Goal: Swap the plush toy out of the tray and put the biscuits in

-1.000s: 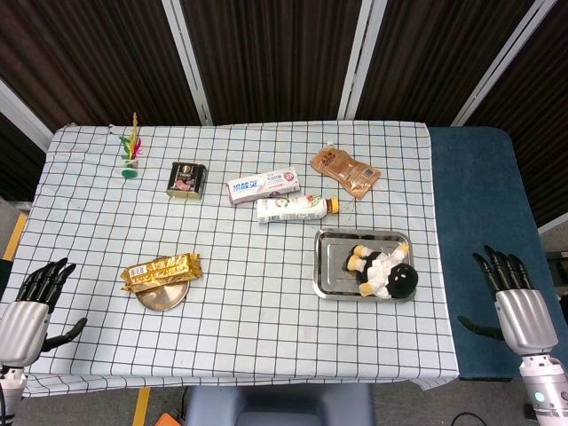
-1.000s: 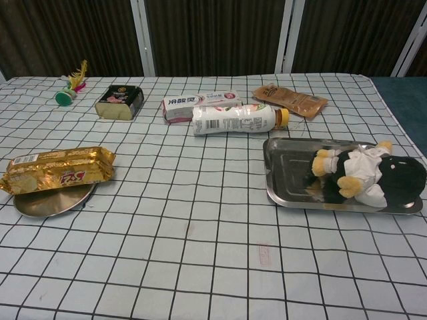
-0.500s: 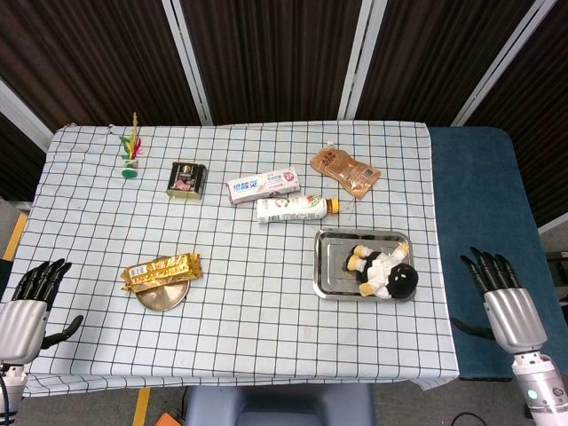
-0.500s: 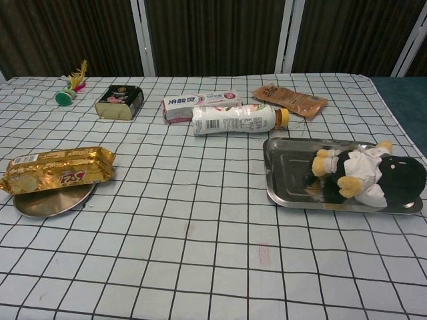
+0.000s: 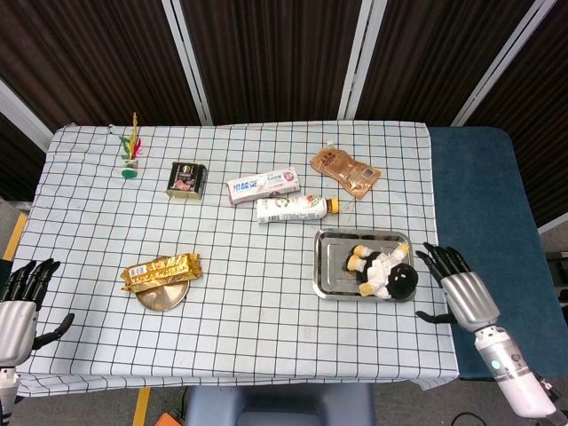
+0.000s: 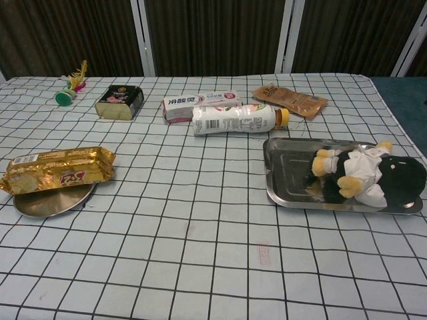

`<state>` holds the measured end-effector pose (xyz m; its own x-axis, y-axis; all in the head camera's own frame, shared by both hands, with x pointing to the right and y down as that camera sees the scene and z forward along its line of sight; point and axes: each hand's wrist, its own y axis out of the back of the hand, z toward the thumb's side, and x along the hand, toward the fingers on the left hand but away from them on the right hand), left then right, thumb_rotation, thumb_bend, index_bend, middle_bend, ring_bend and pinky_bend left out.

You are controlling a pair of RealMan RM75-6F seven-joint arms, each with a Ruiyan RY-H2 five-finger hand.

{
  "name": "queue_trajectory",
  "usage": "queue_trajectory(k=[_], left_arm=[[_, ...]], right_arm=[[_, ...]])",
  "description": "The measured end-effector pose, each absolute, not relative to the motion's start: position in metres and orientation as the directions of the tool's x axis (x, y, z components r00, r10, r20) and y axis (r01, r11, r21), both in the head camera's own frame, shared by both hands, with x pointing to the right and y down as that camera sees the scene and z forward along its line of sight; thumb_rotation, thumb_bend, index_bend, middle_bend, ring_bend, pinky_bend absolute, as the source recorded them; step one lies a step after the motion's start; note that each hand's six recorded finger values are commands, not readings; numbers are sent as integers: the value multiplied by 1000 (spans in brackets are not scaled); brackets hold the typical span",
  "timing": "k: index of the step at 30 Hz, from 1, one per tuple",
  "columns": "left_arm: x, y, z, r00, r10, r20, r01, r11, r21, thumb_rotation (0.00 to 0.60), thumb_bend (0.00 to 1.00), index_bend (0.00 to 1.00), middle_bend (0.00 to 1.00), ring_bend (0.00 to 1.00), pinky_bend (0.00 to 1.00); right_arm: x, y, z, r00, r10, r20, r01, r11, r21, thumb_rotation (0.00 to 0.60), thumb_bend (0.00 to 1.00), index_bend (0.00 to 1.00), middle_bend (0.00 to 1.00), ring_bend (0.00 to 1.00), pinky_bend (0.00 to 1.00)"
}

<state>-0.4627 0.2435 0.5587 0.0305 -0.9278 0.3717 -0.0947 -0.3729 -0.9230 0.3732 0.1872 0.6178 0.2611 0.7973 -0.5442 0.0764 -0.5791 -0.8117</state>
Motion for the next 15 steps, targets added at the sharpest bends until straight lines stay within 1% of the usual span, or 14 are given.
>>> queue_trajectory(k=[4,7,15], left_arm=[[-463,243,558,27,-927,374,-96,-375,-922,600,279,80,90,5,102],[-463,243,557,29,-929,370,-97,-371,-924,600,280,80,91,5,102],[-465,243,556,23,-929,369,-101,-370,-924,600,276,81,95,5,103]], right_arm=[[362,172,637,244,752,-612,63,-642,-764,600,0,0,0,0,0],[350,160,650,241,725,-645,58,-674,-737,600,0,0,0,0,0],[318,138,675,252,689,-680,54,-711,-701,600,0,0,0,0,0]])
